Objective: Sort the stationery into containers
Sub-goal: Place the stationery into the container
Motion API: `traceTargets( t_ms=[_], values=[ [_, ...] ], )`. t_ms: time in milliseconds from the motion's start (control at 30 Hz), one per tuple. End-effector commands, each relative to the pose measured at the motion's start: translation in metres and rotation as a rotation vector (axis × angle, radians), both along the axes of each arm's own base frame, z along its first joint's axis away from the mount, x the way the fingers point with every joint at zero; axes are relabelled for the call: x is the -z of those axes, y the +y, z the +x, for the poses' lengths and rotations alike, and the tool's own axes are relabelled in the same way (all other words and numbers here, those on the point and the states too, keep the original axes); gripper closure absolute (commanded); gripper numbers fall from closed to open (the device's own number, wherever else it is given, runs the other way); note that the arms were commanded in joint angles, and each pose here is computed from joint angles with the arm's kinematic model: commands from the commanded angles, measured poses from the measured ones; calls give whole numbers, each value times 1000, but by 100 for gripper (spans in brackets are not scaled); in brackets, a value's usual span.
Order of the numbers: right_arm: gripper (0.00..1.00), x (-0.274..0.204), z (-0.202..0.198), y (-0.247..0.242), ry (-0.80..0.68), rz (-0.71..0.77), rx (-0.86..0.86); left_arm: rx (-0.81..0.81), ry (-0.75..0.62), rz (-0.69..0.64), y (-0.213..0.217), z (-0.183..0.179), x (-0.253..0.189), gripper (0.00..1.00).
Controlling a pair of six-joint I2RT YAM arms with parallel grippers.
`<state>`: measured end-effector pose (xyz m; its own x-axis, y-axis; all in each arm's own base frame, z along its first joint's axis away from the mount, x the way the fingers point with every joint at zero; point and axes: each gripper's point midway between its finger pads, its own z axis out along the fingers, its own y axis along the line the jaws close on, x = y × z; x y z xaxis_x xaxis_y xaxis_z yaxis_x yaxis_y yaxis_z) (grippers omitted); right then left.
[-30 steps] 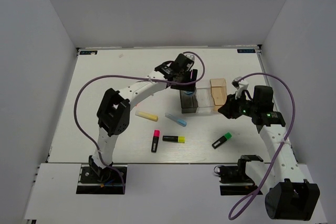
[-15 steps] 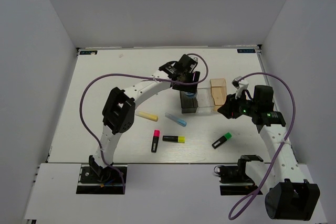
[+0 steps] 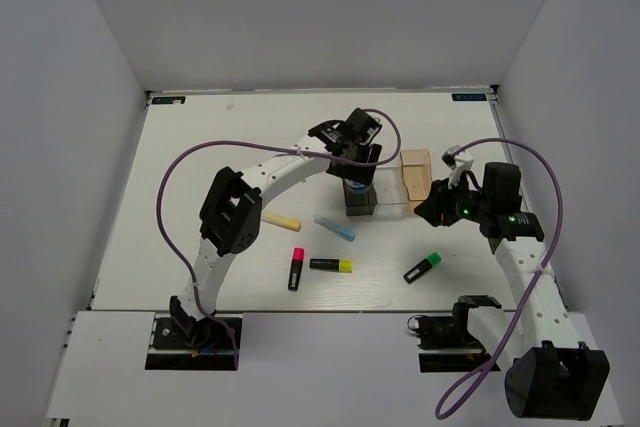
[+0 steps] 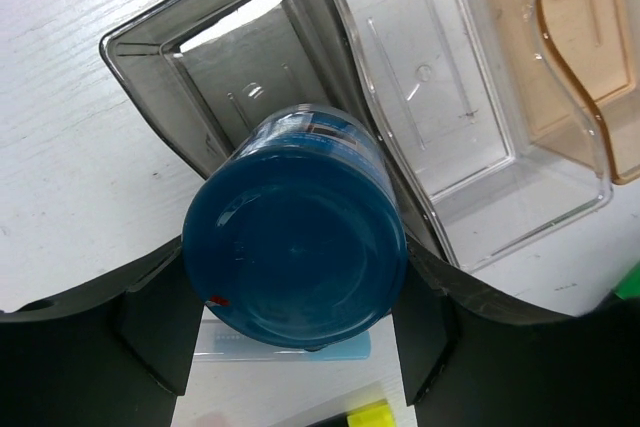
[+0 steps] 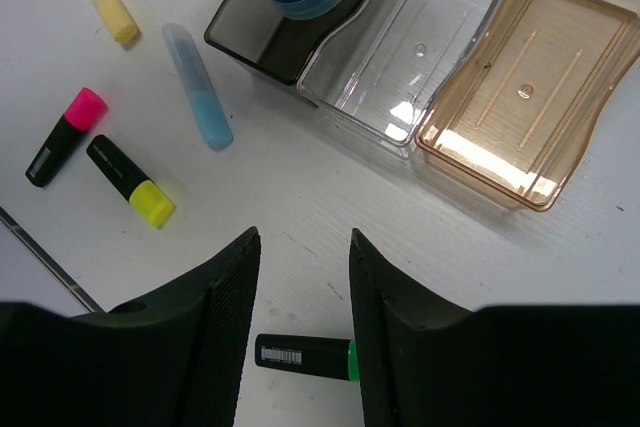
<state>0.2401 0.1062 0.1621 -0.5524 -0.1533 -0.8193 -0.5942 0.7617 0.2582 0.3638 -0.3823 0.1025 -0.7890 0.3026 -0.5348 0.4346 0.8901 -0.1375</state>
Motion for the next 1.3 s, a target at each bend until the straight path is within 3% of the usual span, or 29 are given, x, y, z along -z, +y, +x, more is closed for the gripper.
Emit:
traceTargets(
  t_ms=[0,233,300,400,533,1000,1133,1267],
  values=[
    [55,-19,3,2,-39,14,-8,9,-82,-20,-6,10,-30,100],
    [54,-19,3,2,-39,16,-9,13,-84,14,-3,9,-22,98],
    [54,-18,3,2,-38,17,-10,15,-83,15,-3,9,-22,90],
    [54,-19,3,3,-40,14,-13,10,-80,13,-4,10,-20,54],
    [54,-18,4,2,-38,13,-9,11,-75,1,-6,10,-21,36],
    [53,-19,4,2,-42,11,-8,18,-71,-39,-15,8,-31,10],
    [53,-18,4,1,-42,9,-8,11,-68,-38,-12,7,-31,10],
    [51,-17,4,1,-39,8,-7,-2,-99,-71,-7,4,-52,57]
  ],
)
